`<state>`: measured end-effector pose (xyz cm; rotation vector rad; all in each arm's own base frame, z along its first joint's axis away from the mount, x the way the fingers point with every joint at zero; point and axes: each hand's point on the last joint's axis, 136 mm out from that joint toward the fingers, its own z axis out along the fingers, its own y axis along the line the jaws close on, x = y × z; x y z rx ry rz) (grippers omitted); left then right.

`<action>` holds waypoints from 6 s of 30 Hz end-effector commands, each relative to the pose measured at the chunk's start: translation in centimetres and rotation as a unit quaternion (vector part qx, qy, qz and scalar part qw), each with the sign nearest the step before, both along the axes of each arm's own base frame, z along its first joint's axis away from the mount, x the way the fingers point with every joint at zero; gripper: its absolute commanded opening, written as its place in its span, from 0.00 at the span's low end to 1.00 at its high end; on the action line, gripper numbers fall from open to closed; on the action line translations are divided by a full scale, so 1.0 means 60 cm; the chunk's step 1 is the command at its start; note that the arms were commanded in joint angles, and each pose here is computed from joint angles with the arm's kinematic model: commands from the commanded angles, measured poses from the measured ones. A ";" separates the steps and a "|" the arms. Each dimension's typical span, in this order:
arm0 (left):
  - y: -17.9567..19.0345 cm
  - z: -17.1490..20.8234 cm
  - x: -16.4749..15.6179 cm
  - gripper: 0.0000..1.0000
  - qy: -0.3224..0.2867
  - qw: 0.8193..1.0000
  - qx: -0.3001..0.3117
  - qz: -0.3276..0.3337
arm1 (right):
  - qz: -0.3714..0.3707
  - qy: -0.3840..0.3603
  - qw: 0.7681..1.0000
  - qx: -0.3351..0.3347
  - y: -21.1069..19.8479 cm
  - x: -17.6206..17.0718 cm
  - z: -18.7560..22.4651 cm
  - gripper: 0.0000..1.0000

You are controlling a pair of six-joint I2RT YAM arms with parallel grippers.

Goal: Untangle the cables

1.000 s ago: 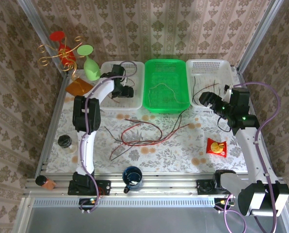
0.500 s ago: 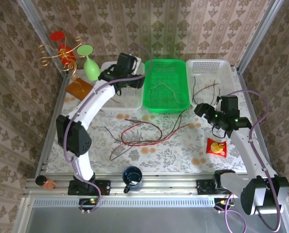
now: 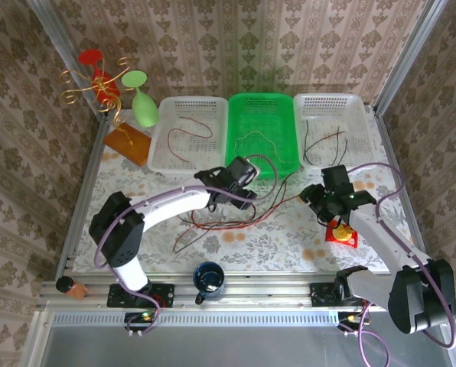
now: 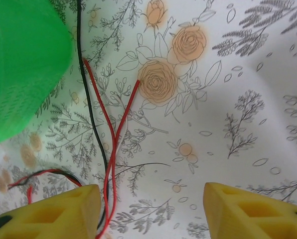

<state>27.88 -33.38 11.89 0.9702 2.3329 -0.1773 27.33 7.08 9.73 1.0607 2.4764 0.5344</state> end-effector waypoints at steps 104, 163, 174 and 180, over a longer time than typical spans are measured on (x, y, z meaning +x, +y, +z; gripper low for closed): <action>0.054 0.262 0.037 0.72 0.118 0.865 -0.487 0.038 | 0.360 -0.518 0.762 0.147 0.305 0.101 0.427 0.00; 0.163 0.370 0.115 0.00 -0.115 0.870 -0.458 0.142 | 0.239 -0.546 0.800 0.071 0.209 0.105 0.460 0.00; 0.238 0.428 0.105 0.00 -0.196 0.875 -0.410 0.165 | 0.149 -0.568 0.809 -0.010 0.097 0.071 0.483 0.00; 0.273 0.460 0.116 0.00 -0.231 0.878 -0.382 0.173 | 0.083 -0.559 0.823 -0.051 0.027 0.060 0.477 0.00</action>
